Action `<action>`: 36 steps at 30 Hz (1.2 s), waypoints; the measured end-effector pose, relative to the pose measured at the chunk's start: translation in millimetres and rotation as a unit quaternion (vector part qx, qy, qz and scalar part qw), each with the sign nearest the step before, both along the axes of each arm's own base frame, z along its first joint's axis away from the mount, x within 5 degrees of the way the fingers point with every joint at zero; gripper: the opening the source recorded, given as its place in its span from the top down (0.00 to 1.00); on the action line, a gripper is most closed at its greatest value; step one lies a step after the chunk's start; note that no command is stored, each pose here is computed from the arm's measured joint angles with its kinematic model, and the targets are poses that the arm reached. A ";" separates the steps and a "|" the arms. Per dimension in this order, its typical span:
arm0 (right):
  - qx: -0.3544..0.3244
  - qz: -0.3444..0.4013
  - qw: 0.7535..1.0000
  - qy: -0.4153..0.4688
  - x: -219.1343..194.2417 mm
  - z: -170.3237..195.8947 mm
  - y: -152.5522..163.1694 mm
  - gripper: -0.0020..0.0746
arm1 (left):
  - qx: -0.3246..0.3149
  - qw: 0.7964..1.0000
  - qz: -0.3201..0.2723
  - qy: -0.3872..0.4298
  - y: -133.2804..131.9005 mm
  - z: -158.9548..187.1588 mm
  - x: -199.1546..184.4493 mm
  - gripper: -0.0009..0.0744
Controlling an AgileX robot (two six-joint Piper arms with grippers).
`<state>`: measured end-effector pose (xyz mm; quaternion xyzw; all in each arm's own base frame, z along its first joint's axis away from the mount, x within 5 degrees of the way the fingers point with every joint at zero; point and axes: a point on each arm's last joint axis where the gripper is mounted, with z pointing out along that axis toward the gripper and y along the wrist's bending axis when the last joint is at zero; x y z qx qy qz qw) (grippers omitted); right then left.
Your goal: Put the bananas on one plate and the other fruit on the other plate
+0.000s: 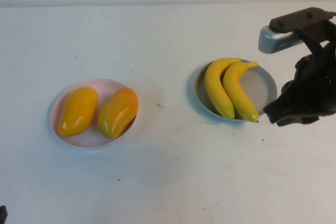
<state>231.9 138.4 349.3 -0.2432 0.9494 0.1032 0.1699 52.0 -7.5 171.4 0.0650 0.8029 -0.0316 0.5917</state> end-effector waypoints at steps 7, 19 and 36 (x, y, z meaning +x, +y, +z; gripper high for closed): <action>0.031 0.015 0.992 -0.121 -25.1 -46.2 -28.7 0.99 | 0.000 1.000 0.000 0.000 0.0 0.0 0.0 0.99; 0.096 -0.190 0.888 -0.407 -138.4 -146.2 -123.2 0.99 | 0.000 1.000 0.000 0.000 0.0 0.0 0.0 0.99; 0.101 -0.209 0.871 -0.434 -178.7 -174.2 -128.8 0.99 | 0.000 1.000 0.000 0.000 0.0 0.0 0.0 0.99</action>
